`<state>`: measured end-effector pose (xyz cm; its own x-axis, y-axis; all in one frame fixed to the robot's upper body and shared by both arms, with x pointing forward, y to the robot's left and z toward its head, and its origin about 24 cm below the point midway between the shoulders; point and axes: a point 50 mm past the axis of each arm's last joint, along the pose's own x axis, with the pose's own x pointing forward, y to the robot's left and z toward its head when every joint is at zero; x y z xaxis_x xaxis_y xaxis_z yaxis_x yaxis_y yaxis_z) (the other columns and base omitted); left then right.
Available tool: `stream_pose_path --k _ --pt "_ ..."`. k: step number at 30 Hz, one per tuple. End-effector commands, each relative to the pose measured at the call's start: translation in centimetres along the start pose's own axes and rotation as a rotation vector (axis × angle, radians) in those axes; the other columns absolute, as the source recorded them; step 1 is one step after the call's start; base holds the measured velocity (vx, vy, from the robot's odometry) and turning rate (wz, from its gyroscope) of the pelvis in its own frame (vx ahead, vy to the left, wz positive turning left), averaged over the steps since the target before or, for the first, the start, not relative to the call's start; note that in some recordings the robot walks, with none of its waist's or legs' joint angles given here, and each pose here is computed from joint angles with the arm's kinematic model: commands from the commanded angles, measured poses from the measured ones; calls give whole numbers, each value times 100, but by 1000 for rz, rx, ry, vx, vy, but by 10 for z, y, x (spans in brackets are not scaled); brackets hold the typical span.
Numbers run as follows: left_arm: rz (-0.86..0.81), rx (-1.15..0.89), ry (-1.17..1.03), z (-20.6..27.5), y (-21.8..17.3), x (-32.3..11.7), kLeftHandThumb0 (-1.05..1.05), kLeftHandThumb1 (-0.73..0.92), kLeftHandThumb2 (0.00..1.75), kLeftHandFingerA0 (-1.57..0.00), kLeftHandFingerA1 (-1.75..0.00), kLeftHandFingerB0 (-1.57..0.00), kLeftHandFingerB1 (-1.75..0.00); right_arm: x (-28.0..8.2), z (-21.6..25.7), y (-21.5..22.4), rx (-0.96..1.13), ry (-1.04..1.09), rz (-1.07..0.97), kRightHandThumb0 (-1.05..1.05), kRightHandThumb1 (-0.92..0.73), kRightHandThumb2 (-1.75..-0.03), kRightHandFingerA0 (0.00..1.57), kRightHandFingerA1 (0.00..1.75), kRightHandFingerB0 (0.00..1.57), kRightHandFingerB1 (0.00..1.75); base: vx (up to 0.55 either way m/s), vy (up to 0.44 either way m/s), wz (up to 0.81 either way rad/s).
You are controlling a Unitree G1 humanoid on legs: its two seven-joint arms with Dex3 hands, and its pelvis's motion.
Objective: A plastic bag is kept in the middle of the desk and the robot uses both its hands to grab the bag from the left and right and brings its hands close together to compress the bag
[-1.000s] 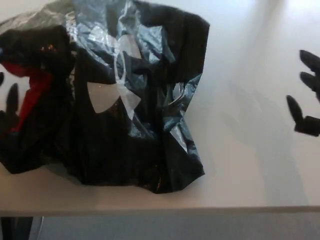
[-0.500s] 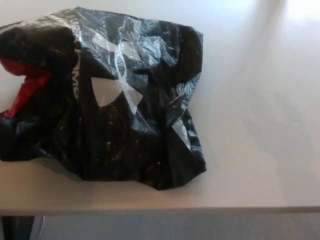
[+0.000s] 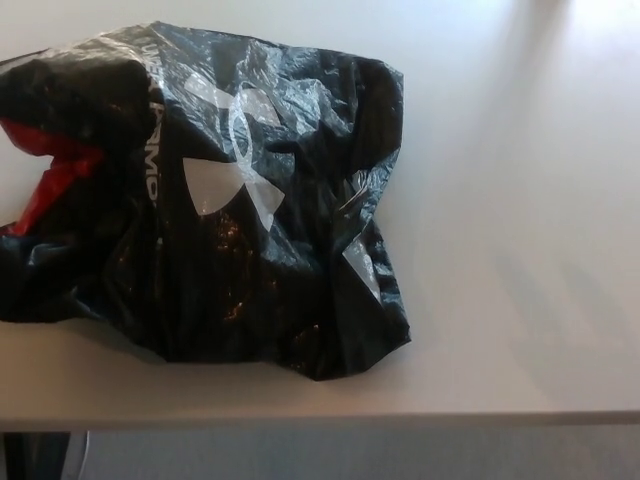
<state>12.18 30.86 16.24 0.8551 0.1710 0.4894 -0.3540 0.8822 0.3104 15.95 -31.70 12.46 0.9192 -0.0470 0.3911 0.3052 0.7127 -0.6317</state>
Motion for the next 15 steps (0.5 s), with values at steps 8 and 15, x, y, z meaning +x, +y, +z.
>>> stream_pose_path --k 8,15 --pt "109 -105 465 -78 -1 -109 -70 92 67 -17 -35 -13 -27 -118 -69 34 167 474 122 -36 -62 -116 4 48 0 46 0 0 0" --pt "128 -175 689 -114 2 -152 -80 75 106 -5 -43 -6 -38 -166 -87 59 214 658 272 -35 -60 -115 0 48 0 47 0 0 0"
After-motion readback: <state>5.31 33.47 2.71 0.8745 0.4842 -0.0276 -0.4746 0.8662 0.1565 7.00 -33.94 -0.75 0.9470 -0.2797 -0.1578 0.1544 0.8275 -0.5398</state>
